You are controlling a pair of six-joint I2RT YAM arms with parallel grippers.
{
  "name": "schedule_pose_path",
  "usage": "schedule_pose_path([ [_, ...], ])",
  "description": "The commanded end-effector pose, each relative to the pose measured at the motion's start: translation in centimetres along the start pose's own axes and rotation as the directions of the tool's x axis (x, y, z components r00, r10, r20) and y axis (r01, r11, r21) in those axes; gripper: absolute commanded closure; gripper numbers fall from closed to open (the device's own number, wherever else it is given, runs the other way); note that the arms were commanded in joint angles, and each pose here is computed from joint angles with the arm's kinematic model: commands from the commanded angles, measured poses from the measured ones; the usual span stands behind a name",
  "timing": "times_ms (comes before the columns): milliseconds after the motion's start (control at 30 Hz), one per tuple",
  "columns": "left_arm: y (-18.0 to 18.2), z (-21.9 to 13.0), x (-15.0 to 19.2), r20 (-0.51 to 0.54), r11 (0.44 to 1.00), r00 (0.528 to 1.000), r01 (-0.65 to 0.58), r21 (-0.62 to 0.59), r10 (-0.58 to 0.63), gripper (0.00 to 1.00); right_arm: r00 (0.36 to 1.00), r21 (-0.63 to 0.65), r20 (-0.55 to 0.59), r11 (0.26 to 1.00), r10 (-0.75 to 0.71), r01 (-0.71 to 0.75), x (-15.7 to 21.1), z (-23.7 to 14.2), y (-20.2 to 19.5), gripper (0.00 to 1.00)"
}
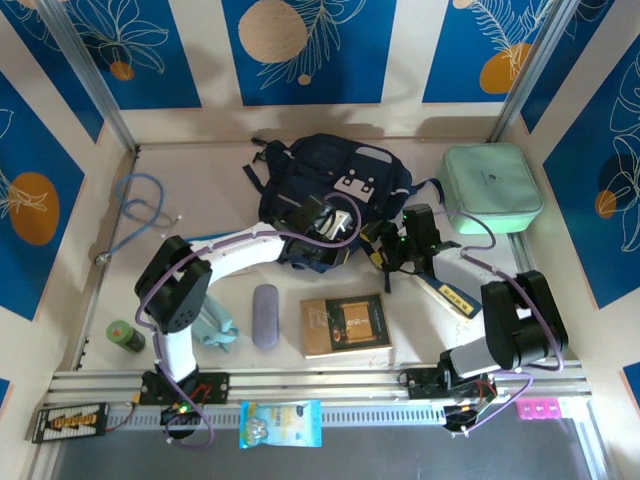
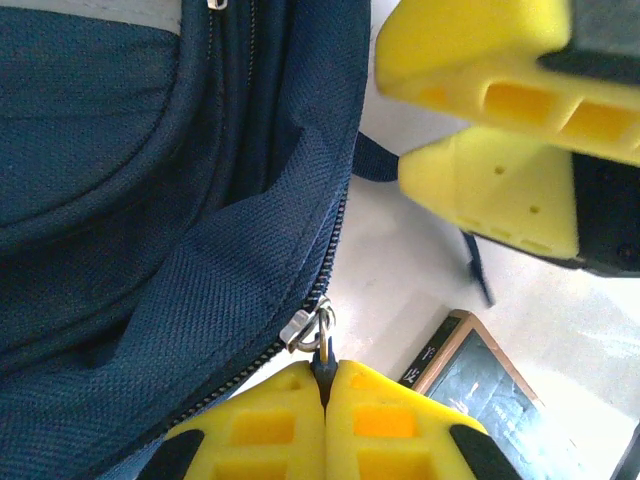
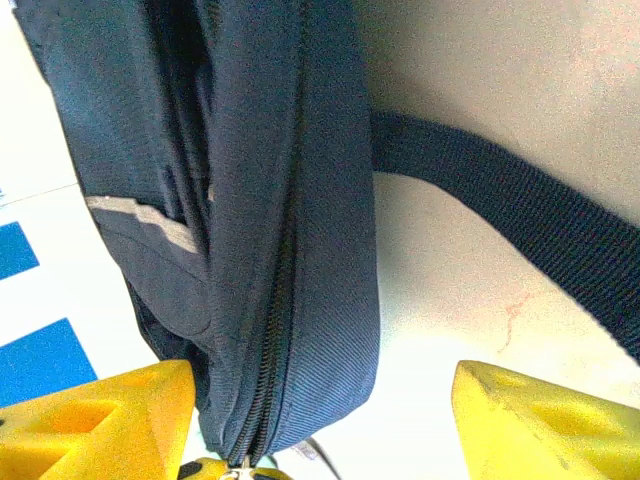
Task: Pack the student bag
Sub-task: Unzip the student bag at the center of the table.
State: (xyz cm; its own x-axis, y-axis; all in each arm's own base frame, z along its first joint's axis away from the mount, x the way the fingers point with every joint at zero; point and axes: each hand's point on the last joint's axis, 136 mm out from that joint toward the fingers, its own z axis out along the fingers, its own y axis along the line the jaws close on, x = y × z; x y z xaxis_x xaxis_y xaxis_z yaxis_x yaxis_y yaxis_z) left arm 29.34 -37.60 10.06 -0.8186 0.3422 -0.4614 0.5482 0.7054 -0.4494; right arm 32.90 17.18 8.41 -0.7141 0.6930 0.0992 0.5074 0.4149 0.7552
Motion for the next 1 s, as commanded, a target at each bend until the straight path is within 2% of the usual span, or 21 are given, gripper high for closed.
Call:
schedule_pose_path([
  [0, -1.5, -0.1, -0.2, -0.011, 0.999, 1.0, -0.009, 0.042, 0.01, 1.0, 0.998, -0.047, -0.058, 0.998, 0.031, -0.034, 0.7, 1.1, 1.8, 0.31],
  [200, -1.3, -0.2, 0.3, -0.033, 0.999, 0.999, -0.021, 0.028, 0.022, 1.0, 0.995, -0.043, -0.1, 0.999, 0.023, -0.027, 1.2, 3.3, 2.2, 0.32],
  [267, -1.1, -0.2, 0.4, -0.041, 1.0, 0.999, -0.021, 0.021, 0.021, 1.0, 0.994, -0.034, -0.109, 0.999, 0.023, -0.027, 1.3, 3.9, 2.0, 0.38],
  [333, -0.9, -0.2, 0.6, -0.049, 1.0, 0.999, -0.022, 0.006, 0.023, 1.0, 0.993, -0.023, -0.113, 0.999, 0.03, -0.033, 1.3, 4.3, 1.5, 0.44],
  [467, -0.1, -0.8, 0.9, -0.07, 0.998, 0.997, -0.034, -0.046, 0.031, 1.0, 0.995, 0.004, -0.097, 0.999, 0.037, -0.037, 0.9, 4.5, 0.6, 0.68],
  [567, 0.7, -1.5, 1.2, -0.104, 0.993, 0.993, -0.066, -0.096, 0.056, 1.0, 0.997, 0.028, -0.071, 0.999, 0.03, -0.028, 0.4, 4.3, 0.1, 0.79],
  [633, 1.0, -2.1, 1.8, -0.153, 0.985, 0.982, -0.131, -0.113, 0.113, 1.0, 0.999, 0.039, -0.046, 0.999, 0.019, -0.017, -0.2, 3.9, -0.1, 0.86],
  [733, 2.9, -3.5, 2.3, -0.218, 0.954, 0.964, -0.203, -0.221, 0.155, 1.0, 1.0, 0.061, -0.01, 0.998, 0.003, -0.002, -1.0, 3.2, -0.5, 0.87],
  [967, 4.4, -5.2, 3.0, -0.273, 0.925, 0.947, -0.247, -0.29, 0.168, 1.0, 1.0, 0.073, 0.025, 0.997, -0.014, 0.012, -1.8, 2.1, -0.8, 0.88],
])
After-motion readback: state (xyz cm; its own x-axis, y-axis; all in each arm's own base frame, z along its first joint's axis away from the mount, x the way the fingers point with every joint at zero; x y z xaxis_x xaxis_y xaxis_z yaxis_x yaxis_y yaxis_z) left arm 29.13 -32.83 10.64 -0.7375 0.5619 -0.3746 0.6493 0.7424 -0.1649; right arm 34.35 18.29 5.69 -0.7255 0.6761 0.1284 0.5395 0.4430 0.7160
